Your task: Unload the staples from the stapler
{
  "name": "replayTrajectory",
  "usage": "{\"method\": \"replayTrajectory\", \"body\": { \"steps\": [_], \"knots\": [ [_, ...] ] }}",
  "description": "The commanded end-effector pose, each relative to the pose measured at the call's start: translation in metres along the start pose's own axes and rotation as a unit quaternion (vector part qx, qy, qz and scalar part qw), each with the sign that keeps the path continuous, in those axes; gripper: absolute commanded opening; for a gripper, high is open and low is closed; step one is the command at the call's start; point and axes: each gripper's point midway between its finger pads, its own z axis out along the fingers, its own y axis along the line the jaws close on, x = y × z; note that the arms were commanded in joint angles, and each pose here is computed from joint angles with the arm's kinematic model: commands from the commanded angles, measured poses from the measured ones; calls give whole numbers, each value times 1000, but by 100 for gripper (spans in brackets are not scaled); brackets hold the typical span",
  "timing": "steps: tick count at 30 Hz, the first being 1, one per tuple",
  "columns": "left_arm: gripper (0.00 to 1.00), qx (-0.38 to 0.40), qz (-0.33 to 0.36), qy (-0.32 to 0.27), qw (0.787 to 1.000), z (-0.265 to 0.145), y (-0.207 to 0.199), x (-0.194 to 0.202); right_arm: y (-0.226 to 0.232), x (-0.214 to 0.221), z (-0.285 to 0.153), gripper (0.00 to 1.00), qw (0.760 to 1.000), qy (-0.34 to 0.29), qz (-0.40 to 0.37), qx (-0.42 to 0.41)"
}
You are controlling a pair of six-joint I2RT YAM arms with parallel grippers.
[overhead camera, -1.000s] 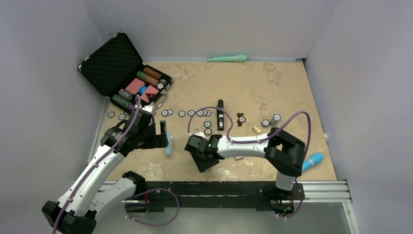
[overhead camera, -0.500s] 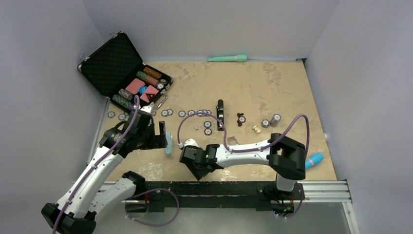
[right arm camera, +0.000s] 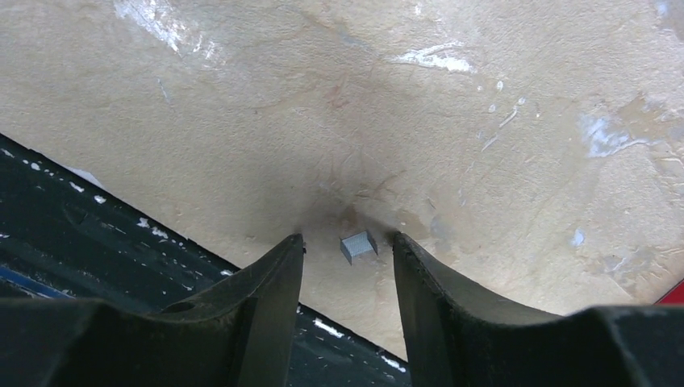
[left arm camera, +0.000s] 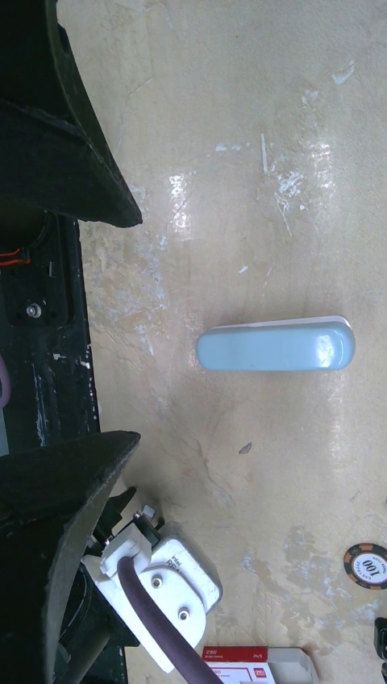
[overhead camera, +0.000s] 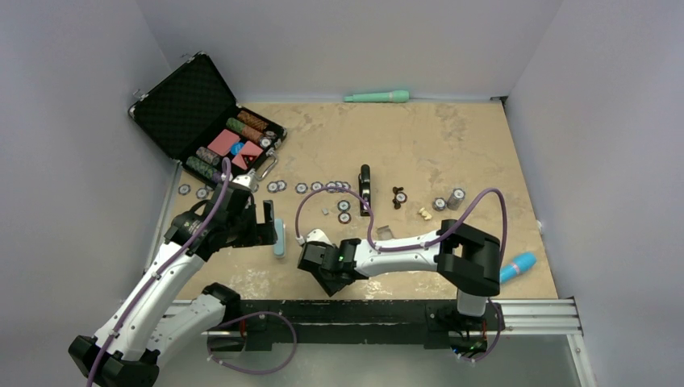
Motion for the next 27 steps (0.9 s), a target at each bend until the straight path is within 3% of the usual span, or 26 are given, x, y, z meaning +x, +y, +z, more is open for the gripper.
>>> {"method": "replayTrajectory", "body": {
  "steps": [1,13,27],
  "knots": [
    [100,3,-10,-18,1000,-4,-1,-9,-5,-1,5,50,1000,-14,3,11],
    [100,-1,-11,-19,1000,-4,0,-9,-8,6,8,37,1000,-8,4,11],
    [100,-1,-12,-18,1000,-3,0,-9,-7,18,0,35,1000,6,26,-3]
  ]
}}
